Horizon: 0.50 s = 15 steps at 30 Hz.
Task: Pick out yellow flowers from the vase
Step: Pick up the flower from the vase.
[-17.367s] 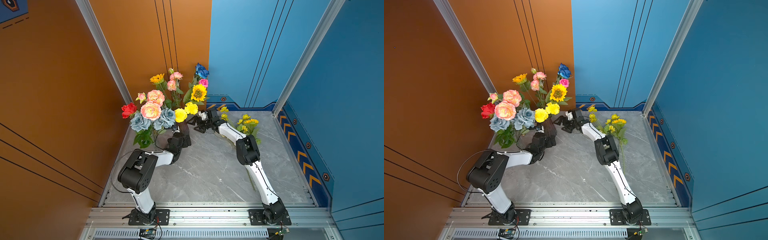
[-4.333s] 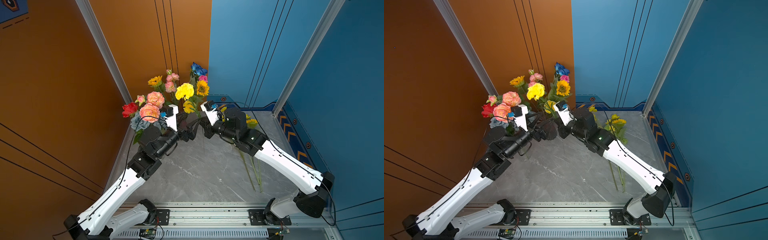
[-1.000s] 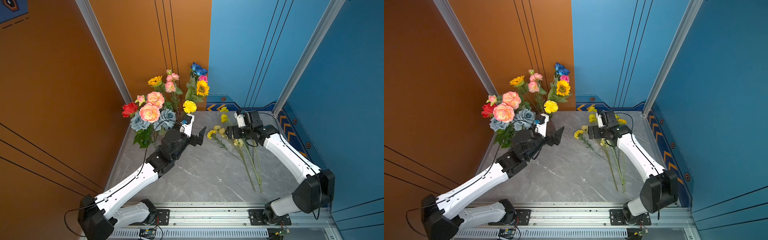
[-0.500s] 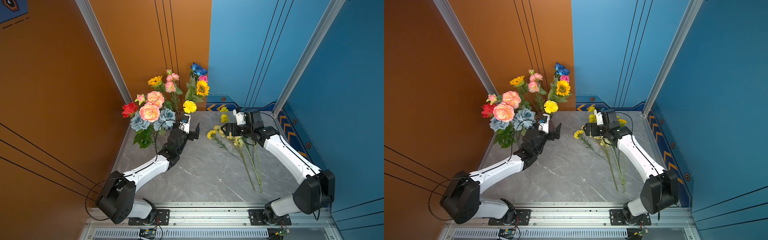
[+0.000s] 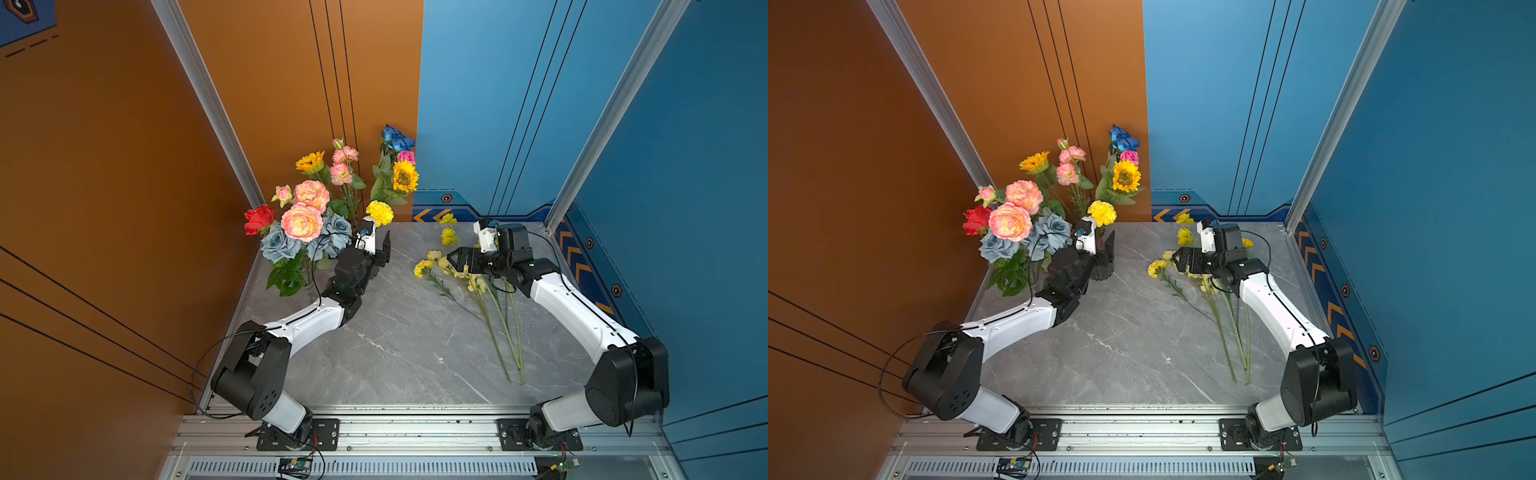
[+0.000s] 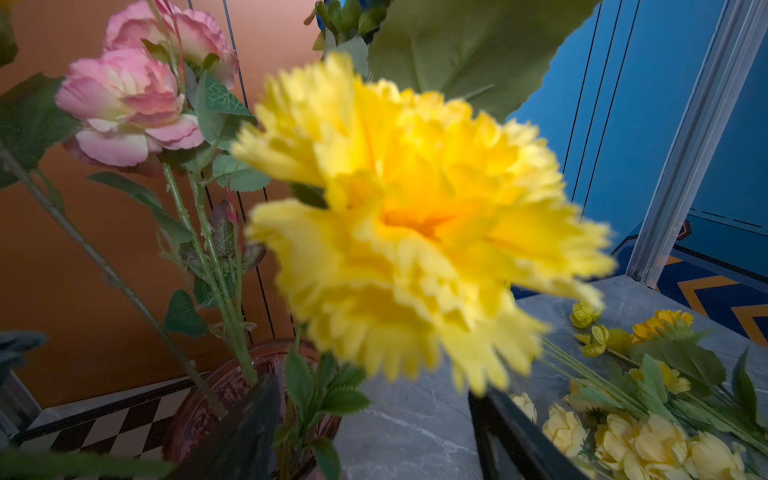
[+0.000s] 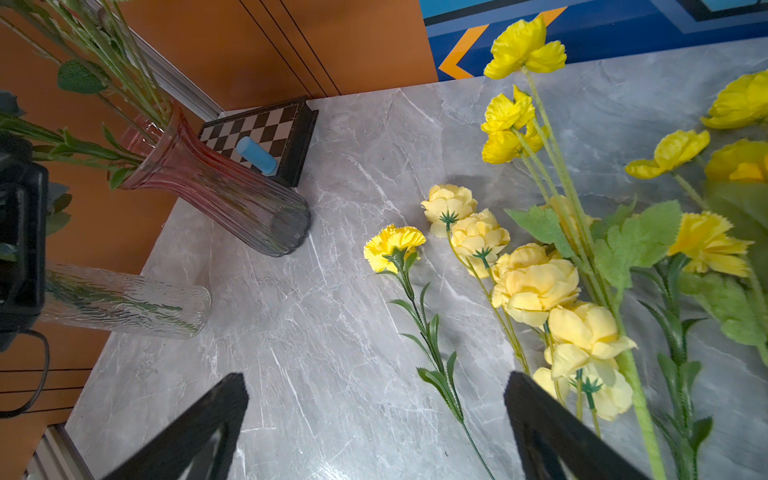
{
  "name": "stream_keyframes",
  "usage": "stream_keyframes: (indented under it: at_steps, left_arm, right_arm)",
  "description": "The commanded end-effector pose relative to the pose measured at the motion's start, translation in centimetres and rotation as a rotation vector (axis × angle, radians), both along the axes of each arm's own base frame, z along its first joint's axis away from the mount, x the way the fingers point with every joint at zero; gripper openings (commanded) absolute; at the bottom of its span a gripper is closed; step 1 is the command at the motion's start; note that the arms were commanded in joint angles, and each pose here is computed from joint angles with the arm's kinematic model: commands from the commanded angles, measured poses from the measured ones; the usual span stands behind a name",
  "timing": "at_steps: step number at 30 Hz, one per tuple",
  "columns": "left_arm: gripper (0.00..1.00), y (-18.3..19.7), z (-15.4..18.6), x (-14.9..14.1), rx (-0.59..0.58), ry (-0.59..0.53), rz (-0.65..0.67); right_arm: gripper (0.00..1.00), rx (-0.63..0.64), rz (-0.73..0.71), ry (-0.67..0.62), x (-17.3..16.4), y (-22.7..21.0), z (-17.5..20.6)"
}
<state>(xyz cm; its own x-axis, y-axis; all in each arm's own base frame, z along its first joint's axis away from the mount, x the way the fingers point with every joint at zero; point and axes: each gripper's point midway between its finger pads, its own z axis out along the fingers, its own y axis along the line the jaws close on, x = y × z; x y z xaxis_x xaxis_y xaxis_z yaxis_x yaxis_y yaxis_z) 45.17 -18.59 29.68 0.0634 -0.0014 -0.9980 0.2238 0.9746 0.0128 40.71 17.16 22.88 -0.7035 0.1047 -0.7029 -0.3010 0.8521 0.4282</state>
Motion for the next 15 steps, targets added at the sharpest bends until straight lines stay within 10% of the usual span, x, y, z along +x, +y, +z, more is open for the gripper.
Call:
stream_keyframes:
  at_steps: [1,15]
  left_arm:
    - [0.65,-0.1,1.8,0.4,-0.007,-0.056,-0.005]
    - [0.47,0.5,2.9,1.7,0.003,-0.084,0.038]
  right_arm:
    - [1.00,0.046,0.008,-0.031,-0.1,0.3,1.3]
    - [1.00,0.082,0.013,-0.045,-0.9,0.5,2.1]
